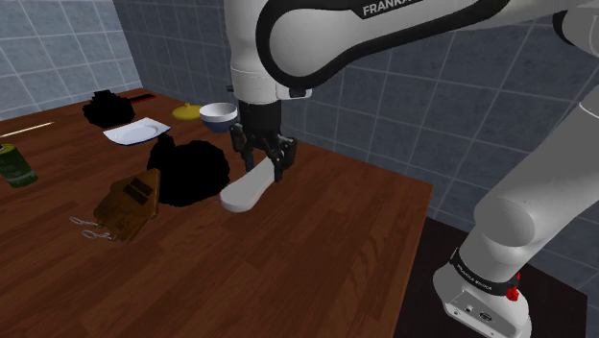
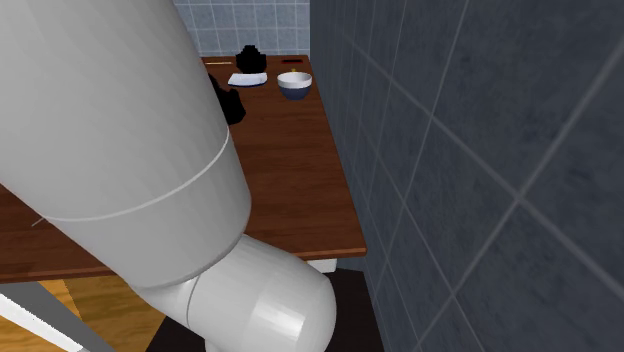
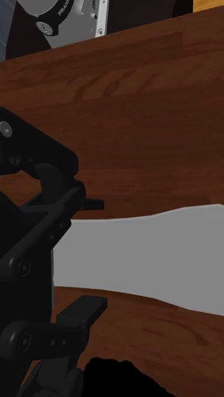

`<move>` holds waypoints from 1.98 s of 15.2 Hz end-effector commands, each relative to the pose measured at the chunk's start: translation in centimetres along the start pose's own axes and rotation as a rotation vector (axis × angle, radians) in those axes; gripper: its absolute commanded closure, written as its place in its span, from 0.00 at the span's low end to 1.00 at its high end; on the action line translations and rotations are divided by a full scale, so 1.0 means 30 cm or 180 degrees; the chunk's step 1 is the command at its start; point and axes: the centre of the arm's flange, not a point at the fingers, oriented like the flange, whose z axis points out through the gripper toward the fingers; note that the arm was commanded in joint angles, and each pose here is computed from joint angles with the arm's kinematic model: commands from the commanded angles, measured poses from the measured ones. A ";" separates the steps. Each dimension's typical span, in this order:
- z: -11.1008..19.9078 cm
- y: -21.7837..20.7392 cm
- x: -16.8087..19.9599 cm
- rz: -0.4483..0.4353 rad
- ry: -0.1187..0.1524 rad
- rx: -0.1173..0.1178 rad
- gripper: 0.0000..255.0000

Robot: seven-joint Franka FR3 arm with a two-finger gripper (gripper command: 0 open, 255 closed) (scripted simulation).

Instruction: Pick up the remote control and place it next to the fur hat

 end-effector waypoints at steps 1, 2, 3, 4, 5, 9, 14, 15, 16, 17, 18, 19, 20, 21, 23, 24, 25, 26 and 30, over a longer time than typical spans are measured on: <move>0.030 0.001 0.001 0.0000 0.0000 0.0003 1.00; 0.048 0.001 0.001 0.0000 0.0000 0.0003 1.00; 0.065 0.001 0.001 0.0000 0.0000 0.0003 1.00; 0.083 0.002 0.001 0.0000 0.0000 0.0003 1.00; 0.101 0.002 0.001 0.0000 0.0000 0.0003 1.00; 0.171 0.003 0.002 0.0000 0.0000 0.0003 1.00; 0.259 0.005 0.003 0.0000 0.0000 0.0003 1.00; 0.277 0.005 0.003 0.0000 0.0000 0.0003 1.00; 0.294 0.005 0.003 0.0000 0.0000 0.0003 1.00; 0.312 0.005 0.003 0.0000 0.0000 0.0003 1.00; 0.329 0.006 0.003 0.0000 0.0000 0.0003 1.00; 0.347 0.006 0.003 0.0000 0.0000 0.0003 1.00; 0.365 0.006 0.004 0.0000 0.0000 0.0003 1.00; 0.382 0.007 0.004 0.0000 0.0000 0.0003 1.00; 0.417 0.007 0.004 0.0000 0.0000 0.0003 1.00; 0.435 0.008 0.004 0.0000 0.0000 0.0003 1.00; 0.453 0.008 0.004 0.0000 0.0000 0.0003 1.00; 0.470 0.008 0.004 0.0000 0.0000 0.0003 1.00; 0.535 0.009 0.005 0.0000 0.0000 0.0003 1.00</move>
